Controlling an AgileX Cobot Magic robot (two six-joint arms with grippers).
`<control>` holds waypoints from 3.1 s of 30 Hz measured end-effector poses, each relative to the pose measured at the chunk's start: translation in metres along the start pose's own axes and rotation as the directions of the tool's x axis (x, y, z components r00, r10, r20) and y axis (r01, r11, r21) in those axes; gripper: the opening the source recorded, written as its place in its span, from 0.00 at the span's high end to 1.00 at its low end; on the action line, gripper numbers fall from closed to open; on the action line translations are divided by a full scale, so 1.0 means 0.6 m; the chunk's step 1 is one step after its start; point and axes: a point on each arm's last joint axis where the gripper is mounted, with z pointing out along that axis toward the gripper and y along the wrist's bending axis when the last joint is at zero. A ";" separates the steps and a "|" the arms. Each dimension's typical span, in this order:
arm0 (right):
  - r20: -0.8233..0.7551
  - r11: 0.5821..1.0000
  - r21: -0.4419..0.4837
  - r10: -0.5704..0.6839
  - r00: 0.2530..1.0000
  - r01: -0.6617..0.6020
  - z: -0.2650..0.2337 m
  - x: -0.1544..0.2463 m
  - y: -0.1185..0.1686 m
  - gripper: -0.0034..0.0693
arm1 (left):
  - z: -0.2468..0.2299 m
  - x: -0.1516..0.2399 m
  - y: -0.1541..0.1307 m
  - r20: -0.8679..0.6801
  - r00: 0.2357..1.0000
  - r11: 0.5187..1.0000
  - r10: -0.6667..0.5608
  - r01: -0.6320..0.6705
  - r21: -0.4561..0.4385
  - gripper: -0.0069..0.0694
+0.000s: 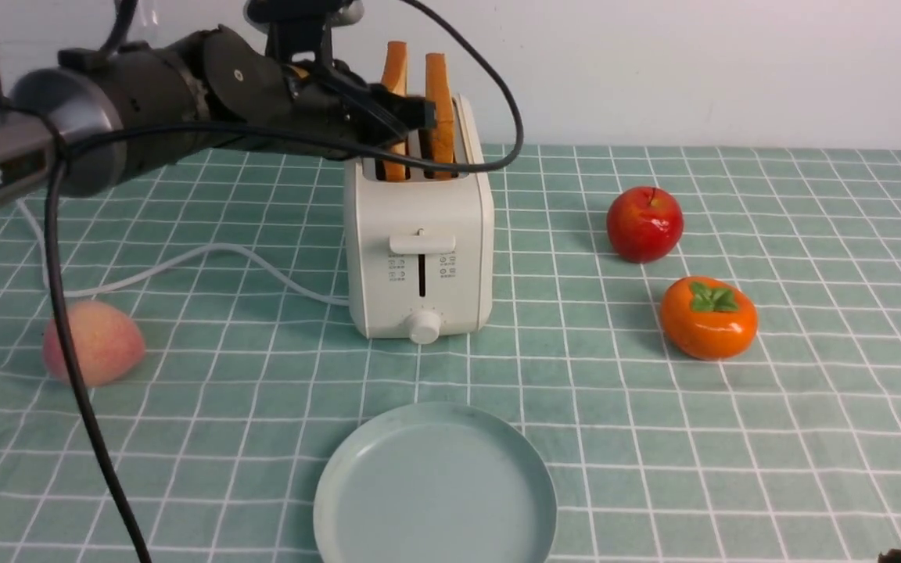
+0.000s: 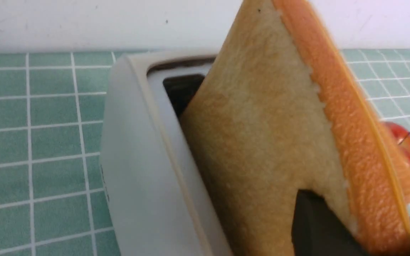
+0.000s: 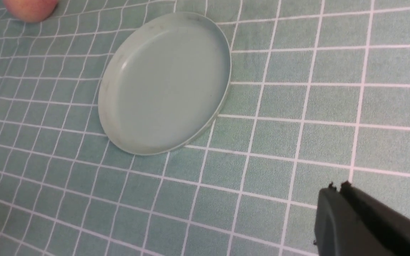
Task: Take toasted bread from bread machine on blue coffee table place on plate.
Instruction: 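Reach for a toast slice standing in the toaster with the left gripper, then place the slice of bread on the plate with the left gripper, then grasp the toast slice in the toaster and pull it up out of the slot with the right gripper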
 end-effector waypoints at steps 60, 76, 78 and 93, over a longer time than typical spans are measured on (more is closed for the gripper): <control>0.129 0.988 -0.055 -0.134 0.983 0.142 -0.056 -0.240 0.076 0.87 | -0.215 0.206 0.024 -0.661 0.717 0.968 -0.224 0.087 -0.234 0.93; 0.095 0.919 -0.126 -0.364 0.926 0.374 0.223 -0.479 0.162 0.74 | -0.412 0.259 0.018 -0.407 0.898 0.983 -0.168 0.120 -0.141 0.93; 0.101 0.916 -0.132 -0.368 0.924 0.379 0.263 -0.495 0.166 0.67 | -0.427 0.268 0.020 -0.380 0.910 0.984 -0.163 0.121 -0.131 0.93; 0.104 0.937 -0.077 -0.334 0.937 0.342 0.495 -0.494 0.124 0.17 | -0.492 0.288 0.014 -0.328 0.926 0.982 -0.186 0.163 -0.098 0.93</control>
